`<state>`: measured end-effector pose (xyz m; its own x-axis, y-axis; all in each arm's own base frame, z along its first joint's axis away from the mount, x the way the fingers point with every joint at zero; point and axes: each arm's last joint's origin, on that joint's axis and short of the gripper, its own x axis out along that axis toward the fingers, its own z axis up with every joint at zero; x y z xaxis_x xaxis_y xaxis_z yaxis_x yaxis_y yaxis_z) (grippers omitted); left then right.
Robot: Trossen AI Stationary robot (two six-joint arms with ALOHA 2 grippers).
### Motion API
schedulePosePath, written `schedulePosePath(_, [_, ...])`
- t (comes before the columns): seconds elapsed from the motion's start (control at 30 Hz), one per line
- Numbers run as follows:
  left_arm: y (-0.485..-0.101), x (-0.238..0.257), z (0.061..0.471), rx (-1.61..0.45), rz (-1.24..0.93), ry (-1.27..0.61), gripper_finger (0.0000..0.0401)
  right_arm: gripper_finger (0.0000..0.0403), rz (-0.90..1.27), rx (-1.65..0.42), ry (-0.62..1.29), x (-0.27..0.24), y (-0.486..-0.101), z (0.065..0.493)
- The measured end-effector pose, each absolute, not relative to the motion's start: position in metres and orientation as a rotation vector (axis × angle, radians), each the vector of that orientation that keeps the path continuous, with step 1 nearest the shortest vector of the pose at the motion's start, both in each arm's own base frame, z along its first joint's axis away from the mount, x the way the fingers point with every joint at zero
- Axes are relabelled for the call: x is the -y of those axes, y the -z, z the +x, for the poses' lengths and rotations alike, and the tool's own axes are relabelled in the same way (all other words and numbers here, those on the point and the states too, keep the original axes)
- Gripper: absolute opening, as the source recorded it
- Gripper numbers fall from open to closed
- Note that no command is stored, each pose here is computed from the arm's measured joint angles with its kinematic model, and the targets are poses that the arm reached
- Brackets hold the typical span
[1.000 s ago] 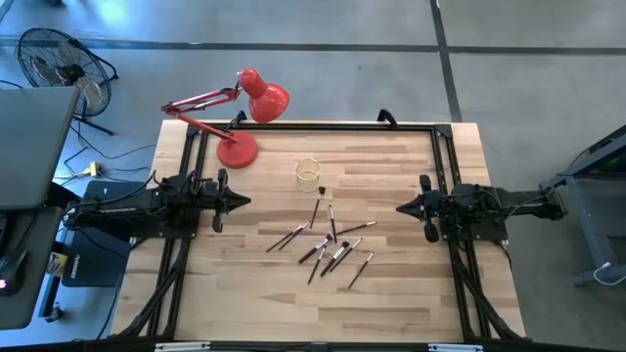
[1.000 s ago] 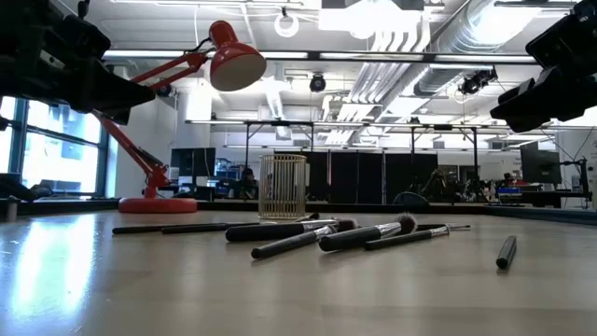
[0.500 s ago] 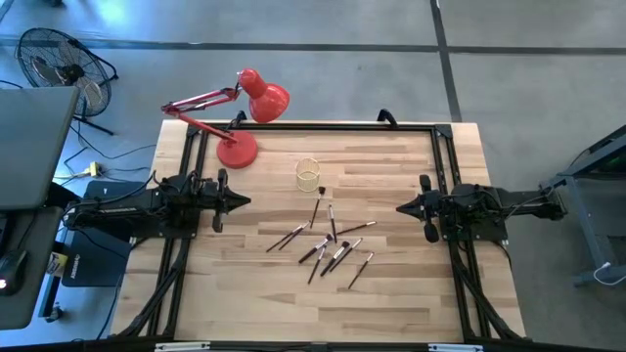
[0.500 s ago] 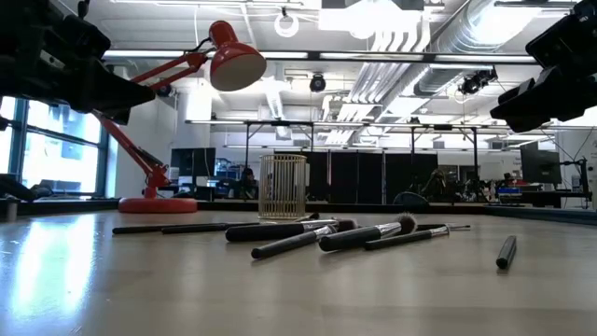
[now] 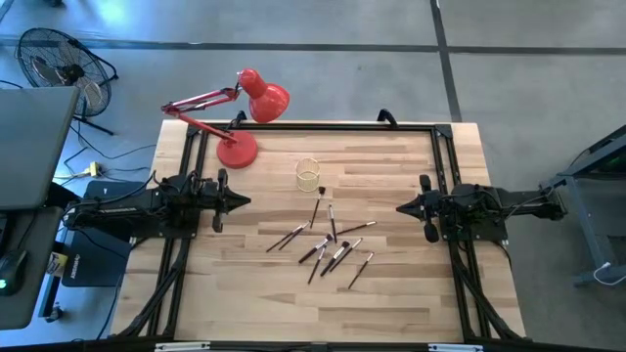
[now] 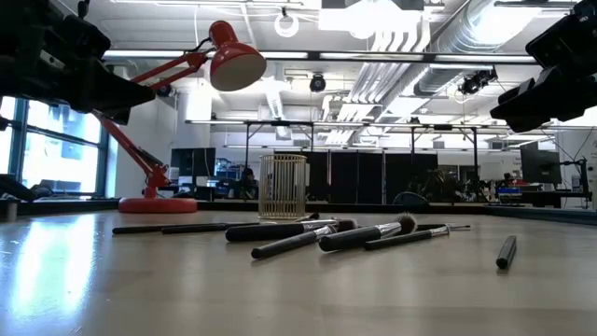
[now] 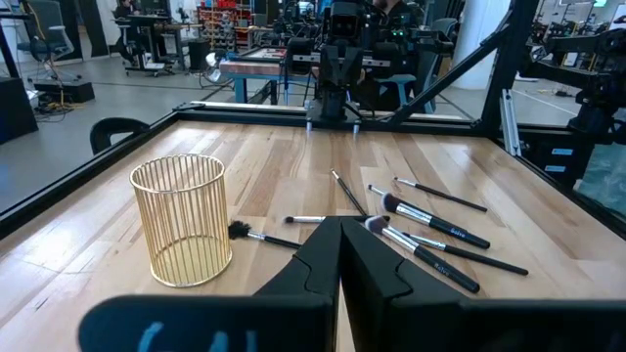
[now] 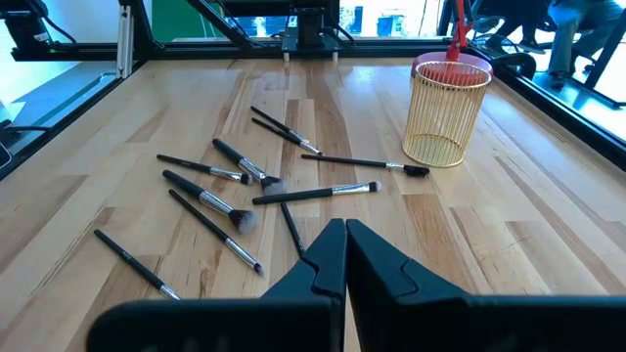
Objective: Put items in baskets/containers
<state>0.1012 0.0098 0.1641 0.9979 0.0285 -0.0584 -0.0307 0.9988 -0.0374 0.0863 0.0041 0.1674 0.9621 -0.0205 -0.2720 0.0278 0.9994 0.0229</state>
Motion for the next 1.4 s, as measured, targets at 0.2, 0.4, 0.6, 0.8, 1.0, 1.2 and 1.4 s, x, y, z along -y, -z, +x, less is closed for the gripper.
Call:
schedulePosePath(0.2, [-0.164,-0.01,0.101,-0.057,-0.038,-0.03,0.0005,0.0,0.027,-0.275,0.024,-0.004,-0.168,0.086])
schedulePosePath(0.4, [-0.164,-0.01,0.101,-0.058,-0.038,-0.03,0.0005,0.0001,0.027,-0.272,0.024,-0.004,-0.168,0.086])
schedulePosePath(0.6, [-0.164,-0.01,0.101,-0.057,-0.038,-0.03,0.0005,0.0001,0.031,-0.223,0.023,-0.004,-0.172,0.088])
schedulePosePath(0.8, [-0.164,-0.01,0.101,-0.058,-0.038,-0.03,0.0005,0.0001,0.041,-0.011,0.053,-0.003,-0.193,0.09])
schedulePosePath(1.0, [-0.164,-0.01,0.101,-0.058,-0.038,-0.03,0.0005,0.0,-0.04,0.2,-0.003,-0.005,-0.214,0.092])
schedulePosePath(1.2, [-0.164,-0.01,0.101,-0.058,-0.038,-0.03,0.0005,0.0,-0.068,0.165,0.093,-0.004,-0.225,0.106])
schedulePosePath(1.4, [-0.164,-0.01,0.101,-0.058,-0.038,-0.03,0.0005,0.0,-0.06,-0.025,0.239,-0.001,-0.253,0.129])
